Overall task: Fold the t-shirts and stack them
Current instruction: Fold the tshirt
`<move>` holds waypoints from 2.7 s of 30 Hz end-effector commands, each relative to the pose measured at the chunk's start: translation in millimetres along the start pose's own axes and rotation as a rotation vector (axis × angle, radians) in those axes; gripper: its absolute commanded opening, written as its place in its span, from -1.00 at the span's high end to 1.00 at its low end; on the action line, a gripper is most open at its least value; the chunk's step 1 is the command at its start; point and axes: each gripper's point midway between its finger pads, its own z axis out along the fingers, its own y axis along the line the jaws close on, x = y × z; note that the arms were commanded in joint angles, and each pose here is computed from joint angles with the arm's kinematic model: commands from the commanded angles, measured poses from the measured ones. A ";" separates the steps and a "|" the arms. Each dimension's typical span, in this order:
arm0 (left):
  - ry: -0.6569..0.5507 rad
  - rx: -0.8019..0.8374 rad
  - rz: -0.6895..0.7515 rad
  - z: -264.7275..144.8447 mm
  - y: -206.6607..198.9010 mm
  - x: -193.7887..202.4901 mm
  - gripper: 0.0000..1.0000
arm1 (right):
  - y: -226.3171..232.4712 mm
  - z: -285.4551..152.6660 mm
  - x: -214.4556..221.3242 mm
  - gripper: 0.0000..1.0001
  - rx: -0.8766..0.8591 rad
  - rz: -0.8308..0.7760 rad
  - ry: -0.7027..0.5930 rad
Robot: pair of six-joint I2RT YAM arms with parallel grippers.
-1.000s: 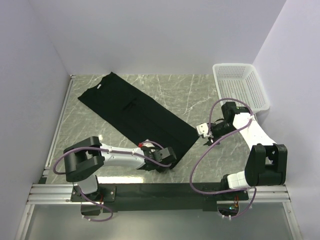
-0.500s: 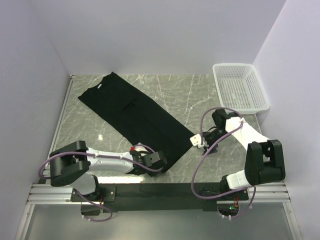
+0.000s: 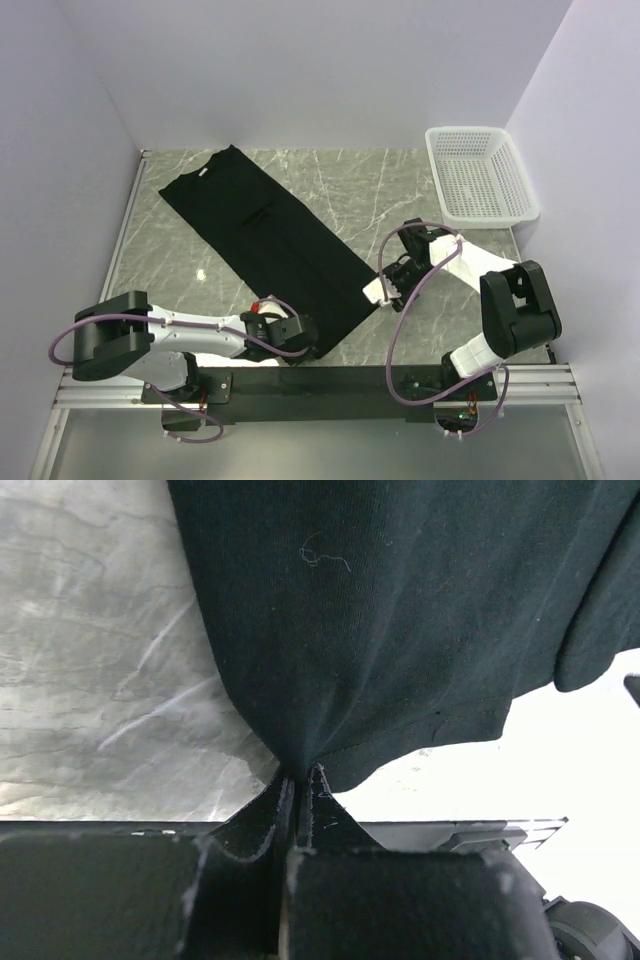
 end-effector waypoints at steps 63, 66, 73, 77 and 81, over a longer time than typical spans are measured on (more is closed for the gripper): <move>-0.131 0.277 -0.401 -73.1 -60.0 -131.5 0.99 | -153.0 -48.9 -79.5 1.00 0.169 0.206 -0.188; -0.157 0.265 -0.403 -74.1 -63.0 -147.2 0.99 | -172.1 -45.3 -79.9 1.00 0.180 0.234 -0.189; -0.189 0.274 -0.450 -73.5 -51.2 -176.8 0.99 | -210.2 -33.3 -77.7 1.00 0.166 0.281 -0.195; -0.181 0.259 -0.449 -67.4 -45.0 -183.2 0.99 | -224.9 -23.3 -75.7 1.00 0.162 0.300 -0.189; -0.211 0.241 -0.454 -68.1 -38.8 -196.4 0.99 | -245.4 -17.1 -70.8 1.00 0.191 0.334 -0.185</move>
